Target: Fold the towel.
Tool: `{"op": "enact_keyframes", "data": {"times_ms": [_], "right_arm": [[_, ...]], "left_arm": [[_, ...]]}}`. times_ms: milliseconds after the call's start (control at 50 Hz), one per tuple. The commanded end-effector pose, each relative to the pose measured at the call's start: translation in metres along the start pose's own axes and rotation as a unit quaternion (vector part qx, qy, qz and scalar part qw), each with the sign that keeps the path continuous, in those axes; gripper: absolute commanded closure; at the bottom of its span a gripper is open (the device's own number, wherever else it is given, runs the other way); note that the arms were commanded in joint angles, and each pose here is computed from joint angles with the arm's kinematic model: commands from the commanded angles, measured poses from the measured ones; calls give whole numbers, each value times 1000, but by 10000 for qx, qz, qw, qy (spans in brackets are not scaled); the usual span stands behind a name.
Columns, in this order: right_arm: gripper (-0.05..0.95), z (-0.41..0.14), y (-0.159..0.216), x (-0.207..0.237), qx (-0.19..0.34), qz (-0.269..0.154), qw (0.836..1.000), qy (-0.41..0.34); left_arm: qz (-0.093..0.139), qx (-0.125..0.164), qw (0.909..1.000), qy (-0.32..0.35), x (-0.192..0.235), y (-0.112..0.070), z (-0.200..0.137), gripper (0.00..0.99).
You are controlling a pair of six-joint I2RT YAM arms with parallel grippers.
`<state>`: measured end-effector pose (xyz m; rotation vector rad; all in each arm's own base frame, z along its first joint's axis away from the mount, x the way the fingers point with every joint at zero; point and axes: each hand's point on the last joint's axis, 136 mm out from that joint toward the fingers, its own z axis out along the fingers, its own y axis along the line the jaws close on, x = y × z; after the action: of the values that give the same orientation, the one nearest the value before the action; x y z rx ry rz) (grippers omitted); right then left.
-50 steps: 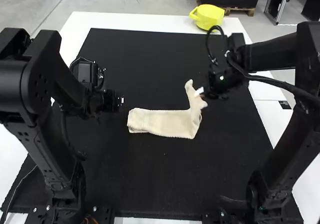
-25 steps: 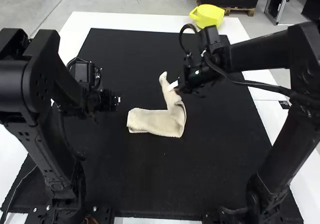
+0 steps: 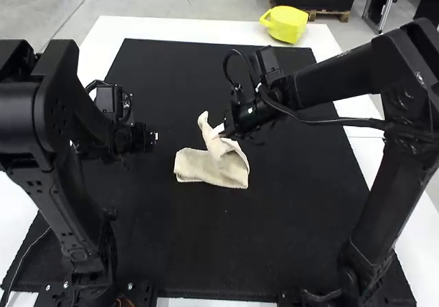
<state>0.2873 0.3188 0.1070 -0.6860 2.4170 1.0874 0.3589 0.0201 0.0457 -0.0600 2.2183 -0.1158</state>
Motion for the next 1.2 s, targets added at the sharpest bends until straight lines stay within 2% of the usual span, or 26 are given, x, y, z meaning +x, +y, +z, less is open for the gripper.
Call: {"op": "enact_keyframes", "data": {"times_ms": [0, 1100, 1120, 1180], "right_arm": [[923, 8, 12, -8, -93, -81, 9999, -45], [918, 62, 9, -17, -254, -254, 9994, 27], [889, 62, 10, -20, -267, -239, 9994, -10], [711, 62, 13, -25, -331, -138, 9993, -87]], "left_arm": [[100, -64, 9997, -233, -16, 3, -5, 36], [152, -11, 9994, -325, -18, 1, -6, 36], [152, -11, 9994, -325, -18, 1, -6, 36], [166, -11, 9994, -317, -17, 1, -6, 36]]}}
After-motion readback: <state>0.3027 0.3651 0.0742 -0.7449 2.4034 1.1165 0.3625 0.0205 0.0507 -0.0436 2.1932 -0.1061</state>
